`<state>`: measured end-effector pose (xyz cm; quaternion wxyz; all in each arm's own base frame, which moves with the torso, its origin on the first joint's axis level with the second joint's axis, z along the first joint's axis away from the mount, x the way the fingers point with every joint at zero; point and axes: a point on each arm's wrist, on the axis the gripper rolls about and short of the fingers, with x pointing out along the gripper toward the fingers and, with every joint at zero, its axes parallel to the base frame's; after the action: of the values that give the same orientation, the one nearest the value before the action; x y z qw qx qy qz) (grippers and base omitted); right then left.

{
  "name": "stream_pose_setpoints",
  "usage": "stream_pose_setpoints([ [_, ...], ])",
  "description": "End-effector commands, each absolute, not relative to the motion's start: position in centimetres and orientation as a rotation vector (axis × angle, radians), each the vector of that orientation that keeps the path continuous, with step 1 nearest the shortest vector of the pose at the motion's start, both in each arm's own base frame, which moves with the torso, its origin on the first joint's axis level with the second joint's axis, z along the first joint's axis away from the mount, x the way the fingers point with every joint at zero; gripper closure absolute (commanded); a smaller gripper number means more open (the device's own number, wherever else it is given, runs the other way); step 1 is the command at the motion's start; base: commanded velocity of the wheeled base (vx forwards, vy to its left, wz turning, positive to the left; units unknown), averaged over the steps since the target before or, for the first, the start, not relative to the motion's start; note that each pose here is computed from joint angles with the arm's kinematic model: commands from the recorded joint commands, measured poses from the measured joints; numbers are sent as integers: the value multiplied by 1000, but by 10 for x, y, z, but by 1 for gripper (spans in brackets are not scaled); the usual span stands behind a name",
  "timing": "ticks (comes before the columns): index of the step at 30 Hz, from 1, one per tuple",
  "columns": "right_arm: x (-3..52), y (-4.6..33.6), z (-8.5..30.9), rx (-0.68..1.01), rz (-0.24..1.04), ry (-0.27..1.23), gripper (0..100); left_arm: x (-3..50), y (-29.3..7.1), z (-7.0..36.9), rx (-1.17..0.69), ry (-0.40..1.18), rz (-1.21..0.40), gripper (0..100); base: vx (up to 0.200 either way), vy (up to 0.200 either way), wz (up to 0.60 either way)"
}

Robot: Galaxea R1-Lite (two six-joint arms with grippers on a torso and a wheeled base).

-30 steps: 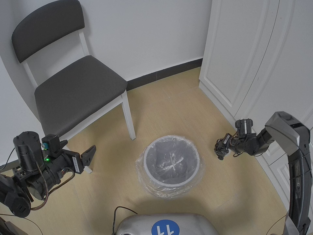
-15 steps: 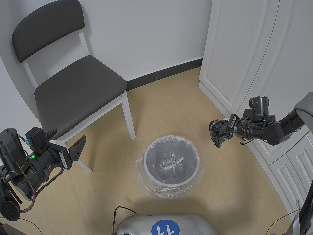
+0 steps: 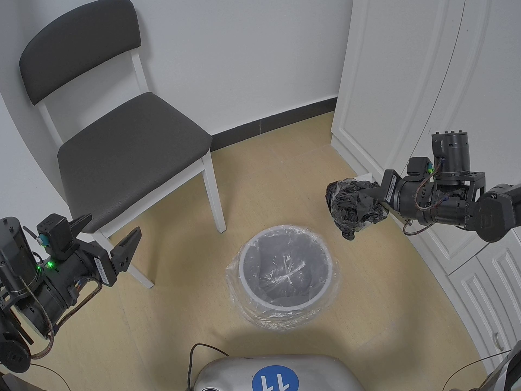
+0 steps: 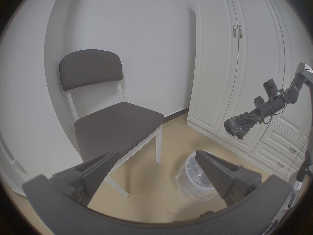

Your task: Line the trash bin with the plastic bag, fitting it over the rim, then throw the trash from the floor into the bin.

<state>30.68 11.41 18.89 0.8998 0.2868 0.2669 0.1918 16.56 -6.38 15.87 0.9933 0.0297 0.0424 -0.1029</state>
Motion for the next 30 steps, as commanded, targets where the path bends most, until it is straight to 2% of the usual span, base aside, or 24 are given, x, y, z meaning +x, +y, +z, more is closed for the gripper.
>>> stream_pose_setpoints([
  [1,275,128,211,588,491,514,100,164,-65,160,58,76,-213,0,0,0,0],
  [7,250,152,225,604,604,507,100,165,-65,161,56,72,-210,0,0,0,0],
  [12,264,184,234,616,674,504,100,164,-64,162,58,67,-208,0,0,0,0],
  [25,290,213,181,684,594,679,100,160,-64,165,78,43,-216,0,0,0,0],
  [30,319,203,173,860,536,654,100,161,-64,163,82,56,-218,0,0,0,0],
])
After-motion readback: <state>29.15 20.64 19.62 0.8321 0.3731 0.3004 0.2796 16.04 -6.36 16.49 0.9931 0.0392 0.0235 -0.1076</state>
